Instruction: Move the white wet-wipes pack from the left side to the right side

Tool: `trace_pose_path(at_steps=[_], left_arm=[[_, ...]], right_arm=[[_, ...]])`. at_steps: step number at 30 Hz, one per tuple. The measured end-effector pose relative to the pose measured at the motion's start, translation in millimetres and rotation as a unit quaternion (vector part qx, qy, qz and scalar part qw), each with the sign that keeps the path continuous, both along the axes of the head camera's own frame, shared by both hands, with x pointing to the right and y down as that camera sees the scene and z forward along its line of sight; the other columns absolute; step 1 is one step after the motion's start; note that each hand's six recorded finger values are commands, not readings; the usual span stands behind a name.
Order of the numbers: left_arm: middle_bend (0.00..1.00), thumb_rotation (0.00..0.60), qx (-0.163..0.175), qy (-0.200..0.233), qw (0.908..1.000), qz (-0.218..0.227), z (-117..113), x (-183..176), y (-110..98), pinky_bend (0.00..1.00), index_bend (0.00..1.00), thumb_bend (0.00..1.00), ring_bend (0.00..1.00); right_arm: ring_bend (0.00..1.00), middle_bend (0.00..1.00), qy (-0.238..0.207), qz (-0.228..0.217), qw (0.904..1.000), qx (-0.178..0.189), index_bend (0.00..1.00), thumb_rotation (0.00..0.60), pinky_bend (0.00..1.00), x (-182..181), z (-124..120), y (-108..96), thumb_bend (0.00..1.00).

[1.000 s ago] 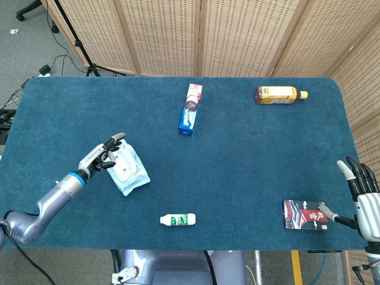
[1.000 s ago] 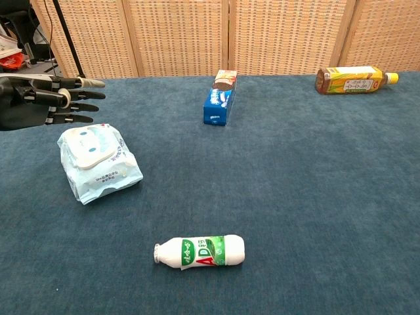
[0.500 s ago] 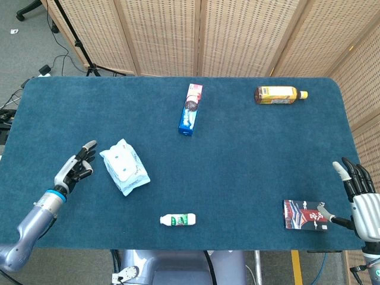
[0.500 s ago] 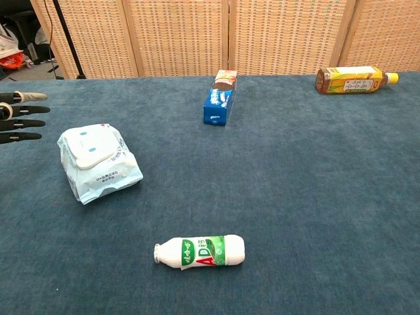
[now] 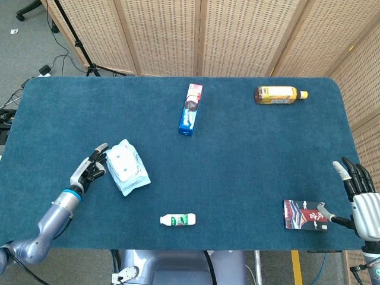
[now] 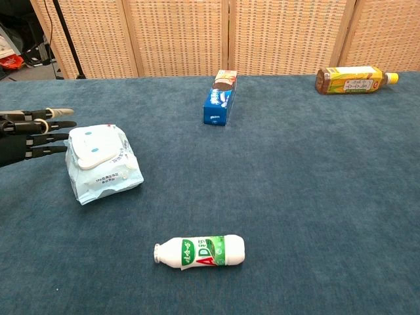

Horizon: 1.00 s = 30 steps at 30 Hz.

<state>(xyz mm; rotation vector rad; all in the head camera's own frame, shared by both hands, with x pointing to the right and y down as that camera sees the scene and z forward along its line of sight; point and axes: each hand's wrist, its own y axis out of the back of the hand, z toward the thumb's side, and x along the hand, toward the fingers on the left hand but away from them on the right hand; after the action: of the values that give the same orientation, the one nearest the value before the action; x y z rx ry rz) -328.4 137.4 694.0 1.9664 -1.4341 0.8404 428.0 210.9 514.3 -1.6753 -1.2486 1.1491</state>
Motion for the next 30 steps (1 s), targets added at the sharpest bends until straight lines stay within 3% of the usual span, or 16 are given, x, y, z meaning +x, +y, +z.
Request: trace_pose_path(at_steps=[30], left_arm=[[0.0,0.6,0.023,0.005,0.996,0.086,2.2,125.6,-17.1,0.0,0.0,1.0,0.0]], right_arm=[[0.0,0.0,0.003,0.003,1.0,-0.002,0.0,0.6,0.0,0.2,1.6,-1.4,0.0]])
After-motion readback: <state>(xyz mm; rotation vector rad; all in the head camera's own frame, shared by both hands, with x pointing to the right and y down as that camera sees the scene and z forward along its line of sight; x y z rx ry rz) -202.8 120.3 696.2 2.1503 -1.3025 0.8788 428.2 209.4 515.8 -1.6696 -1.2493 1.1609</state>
